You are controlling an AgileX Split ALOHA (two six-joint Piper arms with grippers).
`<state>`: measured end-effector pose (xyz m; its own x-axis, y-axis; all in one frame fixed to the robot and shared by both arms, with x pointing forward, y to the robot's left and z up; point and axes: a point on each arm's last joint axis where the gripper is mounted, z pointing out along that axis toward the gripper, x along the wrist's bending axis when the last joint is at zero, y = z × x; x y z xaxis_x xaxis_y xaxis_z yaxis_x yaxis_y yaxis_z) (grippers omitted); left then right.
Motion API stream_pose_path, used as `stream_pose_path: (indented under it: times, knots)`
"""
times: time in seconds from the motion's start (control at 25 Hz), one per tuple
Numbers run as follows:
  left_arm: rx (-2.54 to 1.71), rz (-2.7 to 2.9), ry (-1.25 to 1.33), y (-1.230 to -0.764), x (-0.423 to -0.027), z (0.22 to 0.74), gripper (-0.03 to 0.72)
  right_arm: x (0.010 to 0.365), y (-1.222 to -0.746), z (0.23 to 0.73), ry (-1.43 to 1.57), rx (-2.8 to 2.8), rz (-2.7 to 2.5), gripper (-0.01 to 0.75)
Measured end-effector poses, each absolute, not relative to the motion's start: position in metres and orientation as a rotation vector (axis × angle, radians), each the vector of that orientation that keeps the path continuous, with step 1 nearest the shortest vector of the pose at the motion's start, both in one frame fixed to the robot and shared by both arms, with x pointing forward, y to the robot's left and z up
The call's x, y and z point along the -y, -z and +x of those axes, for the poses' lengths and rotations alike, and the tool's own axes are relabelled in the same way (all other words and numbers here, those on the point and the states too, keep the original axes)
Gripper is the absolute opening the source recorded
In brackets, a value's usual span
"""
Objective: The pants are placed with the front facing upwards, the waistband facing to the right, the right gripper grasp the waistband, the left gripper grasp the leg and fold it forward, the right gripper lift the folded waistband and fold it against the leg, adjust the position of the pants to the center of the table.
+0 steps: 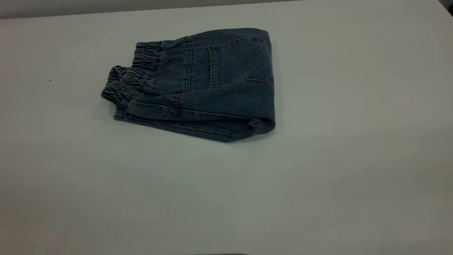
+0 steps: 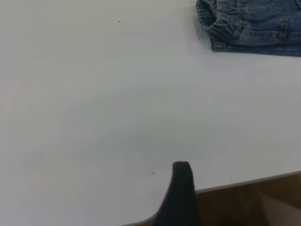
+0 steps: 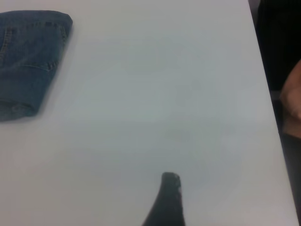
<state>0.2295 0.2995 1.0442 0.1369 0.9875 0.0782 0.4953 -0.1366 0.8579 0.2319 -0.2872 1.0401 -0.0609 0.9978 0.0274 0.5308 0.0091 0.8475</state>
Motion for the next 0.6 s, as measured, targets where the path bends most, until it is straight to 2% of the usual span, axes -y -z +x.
stream_pose_path:
  times: [0.6]
  knots:
    - [-1.439,1.728,-0.907,-1.0441,-0.2995,0.2295,0.584,0.2882,-1.0399,0.2319,-0.941,-1.647,1.598,0.568]
